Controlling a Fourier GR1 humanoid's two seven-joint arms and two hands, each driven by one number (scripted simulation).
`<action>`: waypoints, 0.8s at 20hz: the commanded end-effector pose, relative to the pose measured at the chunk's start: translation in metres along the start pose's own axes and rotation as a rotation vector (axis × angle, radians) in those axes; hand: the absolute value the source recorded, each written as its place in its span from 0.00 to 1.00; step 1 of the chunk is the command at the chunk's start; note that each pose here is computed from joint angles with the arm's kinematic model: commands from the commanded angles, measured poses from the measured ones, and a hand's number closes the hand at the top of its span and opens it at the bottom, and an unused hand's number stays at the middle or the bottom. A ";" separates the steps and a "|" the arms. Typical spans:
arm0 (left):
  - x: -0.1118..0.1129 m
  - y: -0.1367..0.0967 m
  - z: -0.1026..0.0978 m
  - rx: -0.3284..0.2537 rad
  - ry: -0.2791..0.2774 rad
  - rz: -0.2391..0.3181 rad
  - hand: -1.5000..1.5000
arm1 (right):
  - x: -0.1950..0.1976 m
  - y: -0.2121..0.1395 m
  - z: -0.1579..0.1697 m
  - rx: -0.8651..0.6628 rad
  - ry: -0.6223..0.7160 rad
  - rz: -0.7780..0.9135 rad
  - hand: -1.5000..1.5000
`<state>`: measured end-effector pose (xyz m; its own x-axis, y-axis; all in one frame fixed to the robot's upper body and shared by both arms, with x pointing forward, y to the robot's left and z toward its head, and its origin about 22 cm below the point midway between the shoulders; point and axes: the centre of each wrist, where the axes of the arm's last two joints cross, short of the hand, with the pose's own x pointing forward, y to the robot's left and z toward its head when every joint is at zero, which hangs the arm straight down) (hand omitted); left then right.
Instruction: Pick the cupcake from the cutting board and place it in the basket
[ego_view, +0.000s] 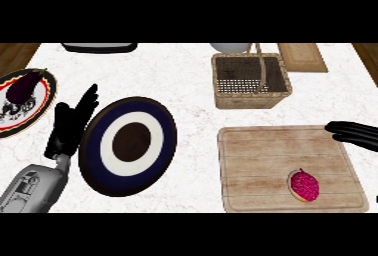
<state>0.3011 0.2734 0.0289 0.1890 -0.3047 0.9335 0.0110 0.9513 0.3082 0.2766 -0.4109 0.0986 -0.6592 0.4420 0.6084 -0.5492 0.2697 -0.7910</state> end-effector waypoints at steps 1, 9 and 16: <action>-0.004 0.009 -0.003 0.019 0.015 0.015 0.50 | -0.015 0.019 -0.010 0.064 -0.119 -0.093 0.00; -0.001 0.005 -0.005 0.007 0.005 0.004 0.50 | -0.017 0.042 -0.037 0.059 -0.158 -0.096 0.00; 0.005 0.008 -0.012 0.019 0.022 0.012 0.50 | -0.019 0.059 -0.050 0.073 -0.153 -0.092 0.00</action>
<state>0.3021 0.2775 0.0278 0.2020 -0.3023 0.9316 -0.0032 0.9510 0.3093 0.2834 -0.3678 0.0499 -0.6811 0.3701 0.6317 -0.5809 0.2520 -0.7740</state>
